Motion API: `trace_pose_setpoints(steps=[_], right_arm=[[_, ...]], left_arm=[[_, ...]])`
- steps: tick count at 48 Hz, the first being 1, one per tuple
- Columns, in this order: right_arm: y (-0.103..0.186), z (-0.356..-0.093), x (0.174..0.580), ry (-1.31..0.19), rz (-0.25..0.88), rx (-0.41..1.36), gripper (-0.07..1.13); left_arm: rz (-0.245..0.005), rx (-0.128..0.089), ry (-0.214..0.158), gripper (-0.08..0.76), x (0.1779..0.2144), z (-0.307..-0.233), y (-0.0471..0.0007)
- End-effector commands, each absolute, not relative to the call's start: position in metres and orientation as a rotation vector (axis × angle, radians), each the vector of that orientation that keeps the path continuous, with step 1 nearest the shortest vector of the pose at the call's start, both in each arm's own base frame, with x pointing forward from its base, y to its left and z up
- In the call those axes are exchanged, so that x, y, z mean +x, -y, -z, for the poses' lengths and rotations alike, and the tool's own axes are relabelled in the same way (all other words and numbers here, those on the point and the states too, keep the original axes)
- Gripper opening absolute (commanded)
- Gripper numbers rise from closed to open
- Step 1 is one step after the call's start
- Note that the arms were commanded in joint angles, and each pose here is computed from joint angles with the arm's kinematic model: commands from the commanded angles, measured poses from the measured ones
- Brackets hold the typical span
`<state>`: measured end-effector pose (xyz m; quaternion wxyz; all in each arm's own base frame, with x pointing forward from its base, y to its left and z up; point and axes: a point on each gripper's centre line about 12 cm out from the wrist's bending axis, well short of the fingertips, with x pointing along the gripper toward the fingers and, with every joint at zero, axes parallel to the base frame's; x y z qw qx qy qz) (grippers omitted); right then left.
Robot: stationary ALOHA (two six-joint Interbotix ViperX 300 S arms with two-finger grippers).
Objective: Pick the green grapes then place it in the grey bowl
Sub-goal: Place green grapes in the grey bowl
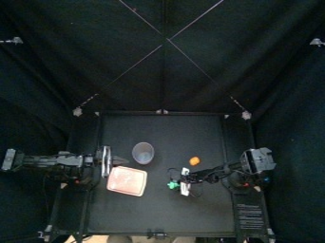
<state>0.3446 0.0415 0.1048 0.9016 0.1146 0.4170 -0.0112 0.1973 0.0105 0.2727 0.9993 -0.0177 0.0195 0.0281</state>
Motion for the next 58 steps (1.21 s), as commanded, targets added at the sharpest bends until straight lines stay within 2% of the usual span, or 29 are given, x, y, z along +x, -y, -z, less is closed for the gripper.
trace_pose_setpoints(steps=[1,9,19,23,28,42,58], right_arm=[[-0.043,-0.116,0.351,-0.822,0.015,0.239,0.7],[-0.042,-0.129,0.36,-0.78,0.005,0.224,0.66],[-0.027,-0.201,0.389,-0.568,-0.031,0.099,0.66],[-0.011,-0.229,0.402,-0.484,-0.016,0.038,0.66],[0.011,-0.251,0.418,-0.414,0.018,-0.018,0.66],[0.063,-0.248,0.466,-0.38,0.101,-0.093,0.66],[0.081,-0.224,0.503,-0.416,0.117,-0.122,0.66]], left_arm=[[-0.06,-0.037,-0.021,0.146,0.1986,-0.2792,-0.0112],[-0.06,-0.037,-0.022,0.146,0.1985,-0.2786,-0.0112],[-0.061,-0.037,-0.024,0.146,0.1984,-0.278,-0.0115],[-0.061,-0.037,-0.027,0.146,0.1981,-0.2763,-0.0115],[-0.063,-0.035,-0.03,0.144,0.1977,-0.2745,-0.0118],[-0.074,-0.034,-0.03,0.146,0.1976,-0.2745,-0.0139],[-0.072,-0.037,-0.04,0.146,0.1967,-0.2707,-0.0135]])
